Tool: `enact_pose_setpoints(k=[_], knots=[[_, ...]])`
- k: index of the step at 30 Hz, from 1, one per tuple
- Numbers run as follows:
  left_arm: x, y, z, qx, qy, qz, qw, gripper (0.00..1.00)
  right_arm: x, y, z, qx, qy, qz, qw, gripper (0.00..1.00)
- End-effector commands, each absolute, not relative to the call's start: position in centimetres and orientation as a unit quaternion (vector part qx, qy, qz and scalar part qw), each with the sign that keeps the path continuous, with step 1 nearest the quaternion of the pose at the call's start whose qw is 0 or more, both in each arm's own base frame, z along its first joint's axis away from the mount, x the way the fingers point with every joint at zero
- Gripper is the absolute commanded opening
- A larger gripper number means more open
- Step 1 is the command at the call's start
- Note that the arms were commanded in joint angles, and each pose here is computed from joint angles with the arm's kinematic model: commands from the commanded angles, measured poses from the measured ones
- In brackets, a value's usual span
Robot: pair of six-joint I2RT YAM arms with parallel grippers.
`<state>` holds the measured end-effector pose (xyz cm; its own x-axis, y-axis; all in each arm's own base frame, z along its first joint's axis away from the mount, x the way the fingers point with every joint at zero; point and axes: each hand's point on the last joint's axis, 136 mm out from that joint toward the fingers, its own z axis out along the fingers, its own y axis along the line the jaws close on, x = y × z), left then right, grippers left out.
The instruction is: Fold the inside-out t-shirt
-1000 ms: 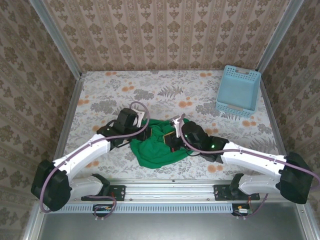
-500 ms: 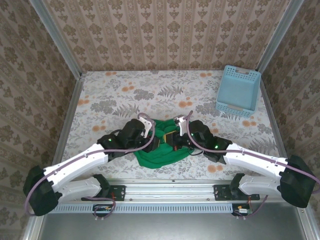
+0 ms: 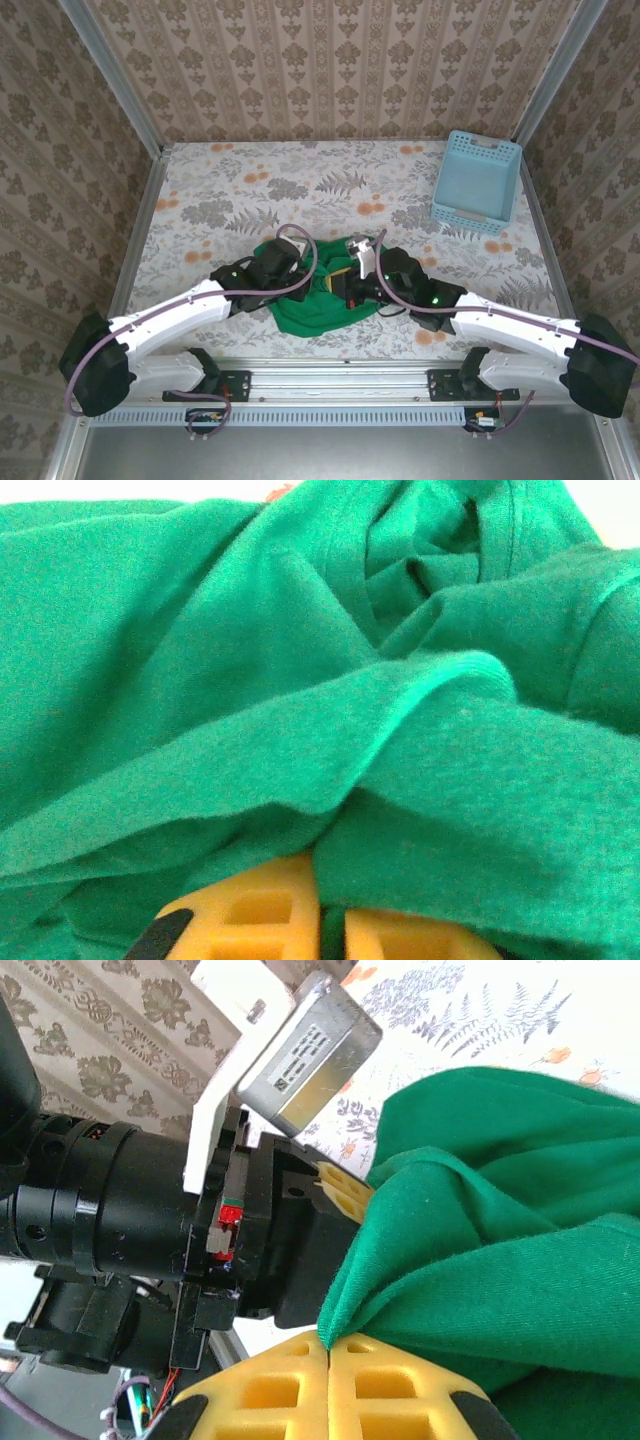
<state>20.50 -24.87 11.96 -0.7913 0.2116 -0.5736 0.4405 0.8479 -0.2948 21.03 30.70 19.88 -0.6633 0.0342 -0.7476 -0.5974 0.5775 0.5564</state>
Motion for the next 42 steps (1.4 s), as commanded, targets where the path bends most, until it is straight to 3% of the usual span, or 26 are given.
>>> enact_pose_setpoints(k=[1, 9, 15, 19, 23, 25, 31, 36, 39, 42], knots=[[20.5, -24.6, 13.0, 0.181, 0.911, -0.225, 0.296, 0.03, 22.3, 28.8, 20.2, -0.135, 0.811, 0.412, 0.393, 0.00], [18.9, -24.7, 14.8, 0.218, 0.872, -0.287, 0.332, 0.00, 23.6, 27.3, 19.0, -0.091, 0.818, 0.429, 0.373, 0.00], [17.4, -25.8, 16.2, 0.245, 0.835, -0.352, 0.344, 0.00, 25.3, 25.4, 16.8, -0.052, 0.854, 0.369, 0.364, 0.00], [17.2, -26.0, 16.3, 0.253, 0.827, -0.365, 0.345, 0.00, 25.8, 24.1, 16.0, -0.046, 0.878, 0.313, 0.360, 0.10], [17.4, -25.9, 16.3, 0.255, 0.827, -0.364, 0.344, 0.00, 25.6, 22.9, 16.0, -0.068, 0.895, 0.243, 0.368, 0.35], [17.5, -25.8, 16.1, 0.253, 0.829, -0.363, 0.341, 0.00, 24.9, 23.1, 16.7, -0.097, 0.895, 0.210, 0.381, 0.38], [17.8, -25.9, 16.0, 0.248, 0.832, -0.364, 0.338, 0.00, 21.5, 27.6, 17.9, -0.187, 0.870, 0.239, 0.388, 0.36], [18.3, -25.9, 15.6, 0.241, 0.842, -0.353, 0.330, 0.00, 17.6, 32.7, 16.7, -0.270, 0.841, 0.316, 0.347, 0.36], [18.2, -26.1, 15.6, 0.242, 0.839, -0.361, 0.329, 0.00, 18.2, 33.5, 14.9, -0.273, 0.854, 0.295, 0.332, 0.31], [18.2, -26.1, 15.5, 0.242, 0.839, -0.361, 0.327, 0.00, 20.3, 33.0, 14.3, -0.257, 0.865, 0.243, 0.357, 0.34]])
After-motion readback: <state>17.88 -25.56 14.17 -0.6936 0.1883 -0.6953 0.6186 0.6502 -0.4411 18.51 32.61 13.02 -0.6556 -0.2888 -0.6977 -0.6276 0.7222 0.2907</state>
